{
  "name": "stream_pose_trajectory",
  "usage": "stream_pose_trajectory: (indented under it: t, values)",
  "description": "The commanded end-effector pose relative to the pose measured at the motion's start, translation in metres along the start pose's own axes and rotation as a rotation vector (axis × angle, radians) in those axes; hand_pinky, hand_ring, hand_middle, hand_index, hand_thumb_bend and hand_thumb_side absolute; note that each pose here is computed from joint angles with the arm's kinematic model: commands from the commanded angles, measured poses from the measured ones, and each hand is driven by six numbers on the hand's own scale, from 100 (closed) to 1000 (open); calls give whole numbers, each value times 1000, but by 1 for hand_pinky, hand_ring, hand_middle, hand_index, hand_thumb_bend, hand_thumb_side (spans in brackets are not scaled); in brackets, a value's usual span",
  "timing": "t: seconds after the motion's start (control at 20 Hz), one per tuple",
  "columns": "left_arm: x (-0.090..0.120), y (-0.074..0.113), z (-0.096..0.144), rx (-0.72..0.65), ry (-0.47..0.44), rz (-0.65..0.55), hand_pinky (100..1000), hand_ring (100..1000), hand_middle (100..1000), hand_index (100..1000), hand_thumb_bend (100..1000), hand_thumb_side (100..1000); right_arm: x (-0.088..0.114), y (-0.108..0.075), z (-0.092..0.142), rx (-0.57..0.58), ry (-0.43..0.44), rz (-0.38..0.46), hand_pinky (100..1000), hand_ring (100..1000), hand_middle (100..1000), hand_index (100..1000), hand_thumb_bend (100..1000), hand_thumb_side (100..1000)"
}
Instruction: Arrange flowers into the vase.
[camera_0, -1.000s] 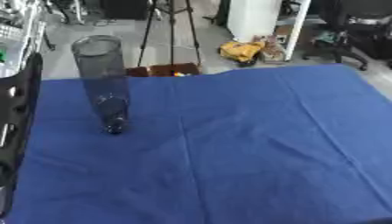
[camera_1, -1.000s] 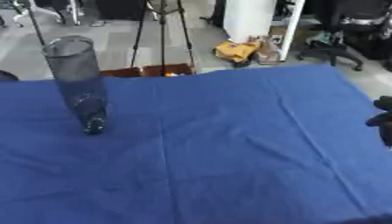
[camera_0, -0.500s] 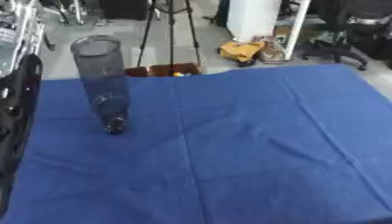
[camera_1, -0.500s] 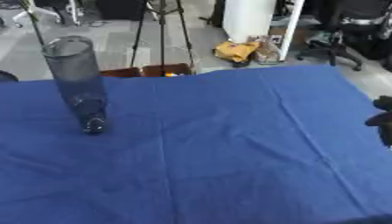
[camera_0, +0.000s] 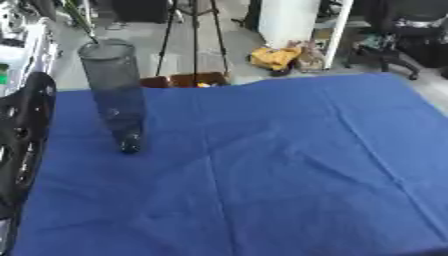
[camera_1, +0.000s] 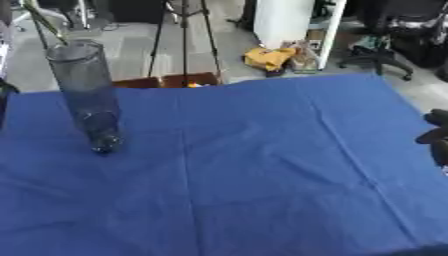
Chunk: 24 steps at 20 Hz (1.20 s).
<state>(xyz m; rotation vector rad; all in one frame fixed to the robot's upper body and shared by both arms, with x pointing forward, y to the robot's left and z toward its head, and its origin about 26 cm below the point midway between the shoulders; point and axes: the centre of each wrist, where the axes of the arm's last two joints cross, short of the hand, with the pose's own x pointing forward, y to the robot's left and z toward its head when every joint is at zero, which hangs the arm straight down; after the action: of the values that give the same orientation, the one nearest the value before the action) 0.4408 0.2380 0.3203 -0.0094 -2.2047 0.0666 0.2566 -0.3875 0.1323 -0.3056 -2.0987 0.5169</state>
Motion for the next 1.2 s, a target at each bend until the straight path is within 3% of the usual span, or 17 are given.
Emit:
stream_pose_trajectory:
  t: [0.05, 0.8, 1.2]
  values:
    - [16, 5, -6, -1, -33, 33, 100, 100, 100, 100, 910, 353, 5, -8, -4, 8, -18, 24, 829, 954, 586, 907, 277, 599]
    - [32, 12, -5, -7, -49, 243, 100, 100, 100, 100, 910, 354, 5, -9, -3, 8, -18, 25, 830, 954, 587, 908, 277, 600]
    - [39, 15, -3, -27, -17, 202, 100, 100, 100, 100, 899, 377, 4, -9, -2, 9, -15, 25, 830, 953, 587, 908, 277, 601]
